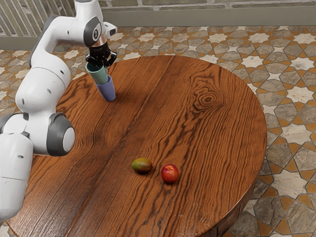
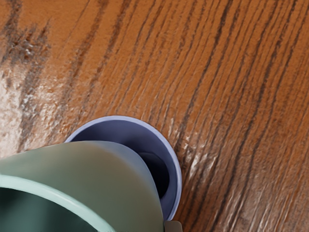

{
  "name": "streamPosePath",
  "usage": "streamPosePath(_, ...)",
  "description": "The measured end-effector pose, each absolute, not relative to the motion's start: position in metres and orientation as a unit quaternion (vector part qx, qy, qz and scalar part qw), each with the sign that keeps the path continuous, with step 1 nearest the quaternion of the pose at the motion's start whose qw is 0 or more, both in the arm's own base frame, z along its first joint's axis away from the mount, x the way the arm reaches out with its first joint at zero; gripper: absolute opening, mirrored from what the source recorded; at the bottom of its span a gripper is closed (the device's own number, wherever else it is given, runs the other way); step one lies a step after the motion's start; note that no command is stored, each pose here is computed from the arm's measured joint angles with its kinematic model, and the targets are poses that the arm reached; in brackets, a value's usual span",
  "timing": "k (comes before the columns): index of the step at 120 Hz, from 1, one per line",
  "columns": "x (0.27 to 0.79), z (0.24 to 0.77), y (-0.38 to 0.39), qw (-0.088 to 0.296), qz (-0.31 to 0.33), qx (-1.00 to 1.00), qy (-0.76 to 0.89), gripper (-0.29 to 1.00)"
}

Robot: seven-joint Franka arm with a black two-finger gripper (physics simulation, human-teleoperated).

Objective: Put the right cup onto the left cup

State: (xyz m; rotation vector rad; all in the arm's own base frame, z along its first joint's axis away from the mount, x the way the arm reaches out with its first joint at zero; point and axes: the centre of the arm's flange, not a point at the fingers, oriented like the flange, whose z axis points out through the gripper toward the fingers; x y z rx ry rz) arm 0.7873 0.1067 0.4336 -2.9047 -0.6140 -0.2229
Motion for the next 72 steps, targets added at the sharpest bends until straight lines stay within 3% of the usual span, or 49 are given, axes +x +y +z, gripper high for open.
streamPosePath(4, 0.787, 0.434, 0.107, 0.081, -0.075, -0.972, -0.206, -0.07)
streamPosePath(22, 0.787, 0.434, 0.107, 0.079, -0.075, -0.973, -0.205, 0.27)
streamPosePath(35, 0.787, 0.434, 0.107, 0.079, -0.075, -0.973, -0.205, 0.44)
streamPosePath(60, 0.787, 0.439, 0.107, 0.078, -0.078, -0.972, -0.206, 0.59)
streamPosePath(72, 0.782, 0.466, 0.106, 0.075, -0.091, -0.971, -0.207, 0.63)
